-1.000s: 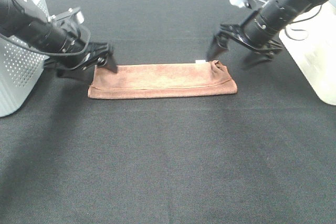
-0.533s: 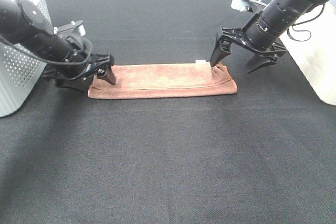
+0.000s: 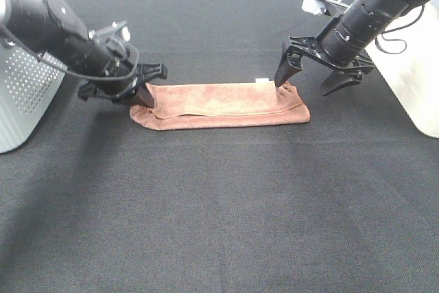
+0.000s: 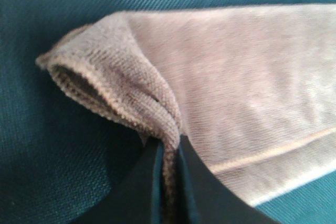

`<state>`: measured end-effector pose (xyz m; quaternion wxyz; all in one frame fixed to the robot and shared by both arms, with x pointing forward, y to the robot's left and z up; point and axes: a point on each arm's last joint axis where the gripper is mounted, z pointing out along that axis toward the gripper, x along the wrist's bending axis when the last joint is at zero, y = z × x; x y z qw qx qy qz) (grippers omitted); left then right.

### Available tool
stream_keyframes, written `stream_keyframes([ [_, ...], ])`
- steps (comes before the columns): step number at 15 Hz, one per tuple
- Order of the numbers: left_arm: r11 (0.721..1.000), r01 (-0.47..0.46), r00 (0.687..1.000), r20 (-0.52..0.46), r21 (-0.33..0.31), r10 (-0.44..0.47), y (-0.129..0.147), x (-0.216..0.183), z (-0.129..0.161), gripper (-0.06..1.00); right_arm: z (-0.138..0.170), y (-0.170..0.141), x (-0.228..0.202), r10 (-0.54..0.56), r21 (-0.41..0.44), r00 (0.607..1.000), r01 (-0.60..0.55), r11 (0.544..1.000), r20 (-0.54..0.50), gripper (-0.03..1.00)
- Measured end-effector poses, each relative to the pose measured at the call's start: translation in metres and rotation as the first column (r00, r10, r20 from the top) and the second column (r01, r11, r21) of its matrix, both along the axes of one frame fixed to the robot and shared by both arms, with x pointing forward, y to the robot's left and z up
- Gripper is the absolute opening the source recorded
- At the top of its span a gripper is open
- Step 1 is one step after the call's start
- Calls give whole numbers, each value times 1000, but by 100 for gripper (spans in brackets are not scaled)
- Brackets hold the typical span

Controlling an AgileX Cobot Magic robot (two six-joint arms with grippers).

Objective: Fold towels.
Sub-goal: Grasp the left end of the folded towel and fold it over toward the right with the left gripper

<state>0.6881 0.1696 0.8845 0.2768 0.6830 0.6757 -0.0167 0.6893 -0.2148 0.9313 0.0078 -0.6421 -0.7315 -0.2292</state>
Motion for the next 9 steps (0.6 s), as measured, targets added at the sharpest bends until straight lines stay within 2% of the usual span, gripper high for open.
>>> stream_keyframes([
  [2, 998, 31, 999, -12, 55, -30, 3, 1, 17, 4, 0, 0, 0, 0, 0, 1000, 0, 1000, -1, 92],
  [6, 969, 33, 999, 8, 246, -36, 20, -2, 77, 4, 0, 0, 0, 1, 0, 1000, -1, 1000, -2, 92],
  [7, 969, 33, 999, 8, 246, -36, 20, -2, 77, 4, 0, 0, 0, 1, 0, 1000, -1, 1000, -2, 92],
  [8, 955, 27, 999, 14, 294, -33, 24, -4, 98, 4, 0, 0, 0, 1, 0, 1000, -1, 1000, -2, 92],
  [9, 952, 23, 999, 16, 305, -29, 26, -4, 110, 4, 0, 0, 0, 1, 0, 1000, -1, 1000, -2, 92],
])
